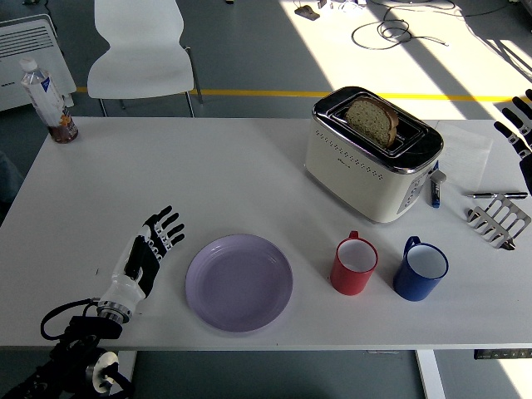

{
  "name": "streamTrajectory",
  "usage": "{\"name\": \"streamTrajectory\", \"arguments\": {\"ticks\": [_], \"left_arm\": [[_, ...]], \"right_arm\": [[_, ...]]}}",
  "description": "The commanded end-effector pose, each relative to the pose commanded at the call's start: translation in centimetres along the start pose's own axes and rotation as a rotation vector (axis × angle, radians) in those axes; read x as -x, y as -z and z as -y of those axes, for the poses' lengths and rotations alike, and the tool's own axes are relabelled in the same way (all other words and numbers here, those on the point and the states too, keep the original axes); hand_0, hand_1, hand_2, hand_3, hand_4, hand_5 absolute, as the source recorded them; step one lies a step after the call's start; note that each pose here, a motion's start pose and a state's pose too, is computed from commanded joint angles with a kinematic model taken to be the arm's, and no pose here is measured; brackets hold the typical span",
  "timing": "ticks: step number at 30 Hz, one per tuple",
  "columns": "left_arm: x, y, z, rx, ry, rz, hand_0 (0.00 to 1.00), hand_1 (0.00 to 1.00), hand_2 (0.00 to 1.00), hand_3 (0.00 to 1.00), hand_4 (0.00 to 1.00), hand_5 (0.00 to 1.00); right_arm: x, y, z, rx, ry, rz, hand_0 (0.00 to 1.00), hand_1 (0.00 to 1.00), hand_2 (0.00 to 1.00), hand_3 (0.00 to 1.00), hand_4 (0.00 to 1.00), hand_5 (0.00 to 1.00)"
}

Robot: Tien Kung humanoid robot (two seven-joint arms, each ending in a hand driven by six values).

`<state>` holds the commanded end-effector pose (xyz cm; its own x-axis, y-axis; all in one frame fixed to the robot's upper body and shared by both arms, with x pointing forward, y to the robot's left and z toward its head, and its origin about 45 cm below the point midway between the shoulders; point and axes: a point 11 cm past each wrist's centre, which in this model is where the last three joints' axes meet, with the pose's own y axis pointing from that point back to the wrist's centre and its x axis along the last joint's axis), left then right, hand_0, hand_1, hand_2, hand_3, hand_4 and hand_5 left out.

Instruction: Push plate across desktop,pick up the break from the machine,place the break in the plate

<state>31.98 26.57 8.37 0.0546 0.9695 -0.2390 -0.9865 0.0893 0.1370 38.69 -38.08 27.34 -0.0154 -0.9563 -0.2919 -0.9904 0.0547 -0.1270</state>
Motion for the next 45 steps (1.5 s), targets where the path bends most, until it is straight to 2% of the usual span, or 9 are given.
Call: {"name": "streamTrajectory", "arguments": {"ticks": [4, 5, 10, 11, 16, 17, 23, 32, 45], "left_arm": [[-1.9, -1.8, -0.1, 0.049, -0.064, -0.005, 0.816, 0.850, 0.912, 0.901, 0.529, 0.998], [-2.3, -2.2, -0.1, 0.059, -0.077, -0.008, 0.815, 0.848, 0.910, 0.892, 0.530, 0.998], [-4.3, -4.2, -0.6, 0.109, -0.135, -0.038, 0.815, 0.848, 0.910, 0.892, 0.530, 0.998], [-4.8, -4.6, -0.8, 0.120, -0.152, -0.054, 0.815, 0.840, 0.899, 0.881, 0.532, 0.998], [-6.6, -5.9, -1.6, 0.172, -0.223, -0.121, 0.815, 0.840, 0.899, 0.881, 0.532, 0.998], [-6.9, -6.0, -1.7, 0.179, -0.234, -0.130, 0.814, 0.838, 0.895, 0.875, 0.531, 0.998], [-8.7, -7.1, -2.7, 0.221, -0.292, -0.145, 0.812, 0.839, 0.895, 0.875, 0.532, 0.998], [-9.5, -7.0, -3.1, 0.221, -0.321, -0.147, 0.813, 0.836, 0.896, 0.874, 0.532, 0.998], [-9.5, -7.5, -2.7, 0.231, -0.320, -0.144, 0.814, 0.834, 0.891, 0.867, 0.528, 0.998]], "right_arm": [[0.7, 2.7, 2.1, -0.027, 0.000, -0.212, 0.837, 0.807, 0.818, 0.794, 0.596, 0.690], [0.9, 3.2, 2.5, -0.034, 0.002, -0.263, 0.844, 0.810, 0.816, 0.799, 0.666, 0.491], [3.0, 4.8, 5.3, -0.044, 0.042, -0.532, 0.844, 0.810, 0.816, 0.799, 0.666, 0.491], [3.4, 4.7, 6.0, -0.032, 0.053, -0.599, 0.856, 0.826, 0.832, 0.825, 0.687, 0.449], [5.7, 3.3, 8.6, 0.021, 0.109, -0.864, 0.856, 0.826, 0.832, 0.825, 0.687, 0.449], [6.0, 3.1, 9.0, 0.029, 0.118, -0.909, 0.899, 0.865, 0.894, 0.887, 0.735, 0.358], [8.9, 0.5, 11.8, 0.134, 0.222, -1.172, 0.904, 0.877, 0.914, 0.901, 0.764, 0.340], [13.1, -1.3, 13.7, 0.178, 0.312, -1.300, 0.903, 0.878, 0.913, 0.895, 0.781, 0.330], [16.9, -3.4, 14.6, 0.239, 0.352, -1.372, 0.846, 0.828, 0.866, 0.872, 0.804, 0.358]]}}
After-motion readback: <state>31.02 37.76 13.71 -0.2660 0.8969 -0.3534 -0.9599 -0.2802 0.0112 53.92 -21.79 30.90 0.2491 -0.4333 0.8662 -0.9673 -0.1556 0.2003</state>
